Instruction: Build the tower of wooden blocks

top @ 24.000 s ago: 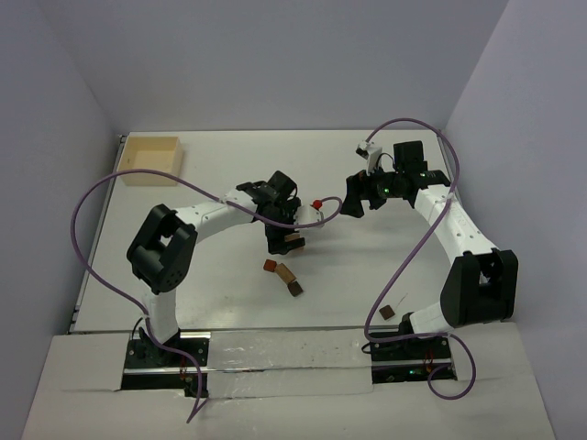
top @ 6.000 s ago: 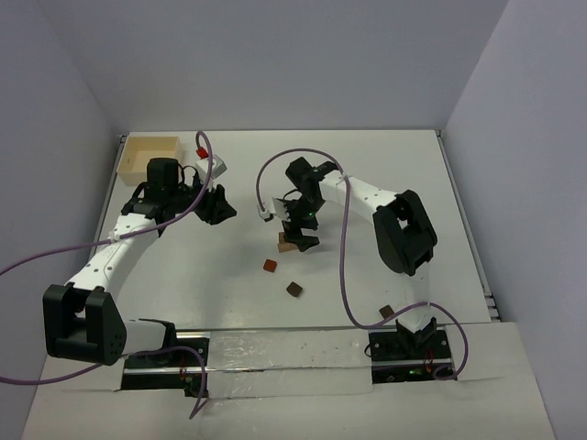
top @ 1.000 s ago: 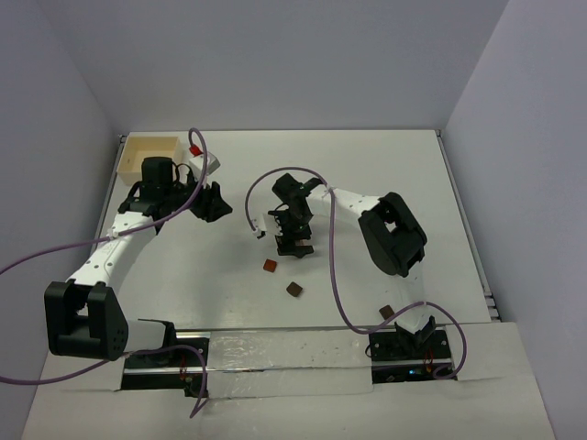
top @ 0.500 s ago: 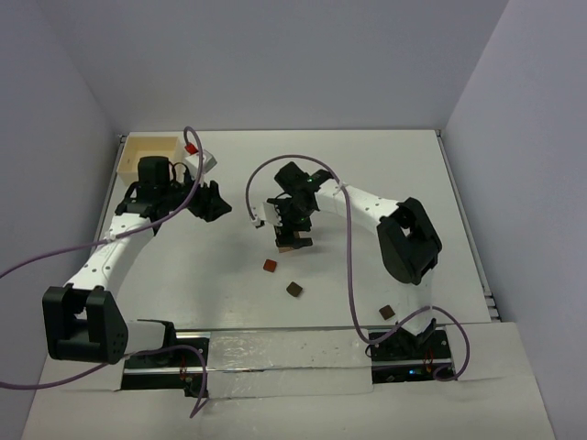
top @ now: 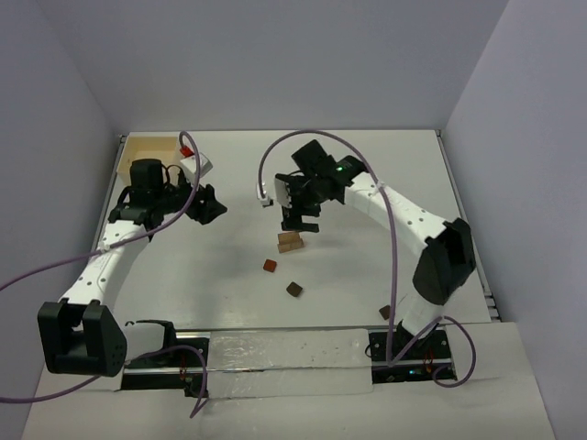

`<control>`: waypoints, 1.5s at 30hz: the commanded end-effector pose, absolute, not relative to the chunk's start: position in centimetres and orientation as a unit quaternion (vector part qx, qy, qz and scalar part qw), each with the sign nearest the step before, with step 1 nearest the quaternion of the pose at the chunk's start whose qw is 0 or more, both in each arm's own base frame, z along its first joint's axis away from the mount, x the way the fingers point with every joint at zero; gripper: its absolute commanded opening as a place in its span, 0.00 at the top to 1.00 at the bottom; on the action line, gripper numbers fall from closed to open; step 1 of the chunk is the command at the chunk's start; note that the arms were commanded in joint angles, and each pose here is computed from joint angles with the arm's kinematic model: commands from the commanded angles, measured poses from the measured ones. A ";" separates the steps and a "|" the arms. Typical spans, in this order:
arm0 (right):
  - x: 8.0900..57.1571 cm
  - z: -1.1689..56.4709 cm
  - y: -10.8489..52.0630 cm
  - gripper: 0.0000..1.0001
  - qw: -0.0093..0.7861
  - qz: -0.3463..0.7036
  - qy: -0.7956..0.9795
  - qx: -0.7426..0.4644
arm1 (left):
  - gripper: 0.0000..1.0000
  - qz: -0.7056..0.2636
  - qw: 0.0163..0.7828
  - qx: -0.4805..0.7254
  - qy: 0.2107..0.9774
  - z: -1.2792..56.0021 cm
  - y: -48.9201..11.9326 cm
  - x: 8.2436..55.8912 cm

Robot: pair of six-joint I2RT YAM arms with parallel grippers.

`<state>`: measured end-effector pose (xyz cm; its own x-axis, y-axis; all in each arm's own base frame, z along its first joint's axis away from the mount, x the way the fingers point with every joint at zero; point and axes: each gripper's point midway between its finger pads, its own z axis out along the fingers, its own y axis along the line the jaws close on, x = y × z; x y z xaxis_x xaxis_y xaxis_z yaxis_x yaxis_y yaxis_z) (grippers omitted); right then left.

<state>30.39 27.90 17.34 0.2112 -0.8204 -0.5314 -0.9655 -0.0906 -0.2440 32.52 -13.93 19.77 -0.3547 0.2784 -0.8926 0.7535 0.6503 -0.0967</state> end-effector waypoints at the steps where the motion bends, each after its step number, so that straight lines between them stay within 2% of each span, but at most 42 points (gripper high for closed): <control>1: 30.2 24.0 26.6 0.00 0.364 0.163 0.643 -0.654 | 0.30 -0.261 0.468 0.398 0.745 19.7 -13.8 30.5; 8: 28.4 28.4 20.4 0.00 0.428 0.251 0.679 -0.542 | 0.31 -0.292 0.416 0.527 0.681 16.6 -15.6 26.1; 15: 26.6 29.1 16.8 0.00 0.454 0.290 0.698 -0.471 | 0.32 -0.240 0.360 0.649 0.626 11.5 -17.8 23.9; 20: 27.3 29.7 14.1 0.00 0.467 0.283 0.736 -0.400 | 0.31 -0.252 0.339 0.675 0.606 9.8 -19.6 24.0; 26: 28.0 31.5 12.3 0.00 0.523 0.260 0.736 -0.342 | 0.32 -0.254 0.324 0.699 0.585 7.9 -21.8 24.5; 37: 28.1 31.5 12.5 0.00 0.520 0.280 0.740 -0.321 | 0.36 -0.230 0.307 0.719 0.580 4.7 -24.3 25.4; 45: 28.3 30.9 12.3 0.00 0.516 0.272 0.745 -0.325 | 0.36 -0.230 0.296 0.725 0.577 4.5 -25.5 25.9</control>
<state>27.93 12.45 30.56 -0.2869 -0.2019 -0.9364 -0.7646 0.6372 0.0968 24.32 -23.41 2.80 0.1660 0.7382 -0.6538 0.9860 -0.1344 0.0985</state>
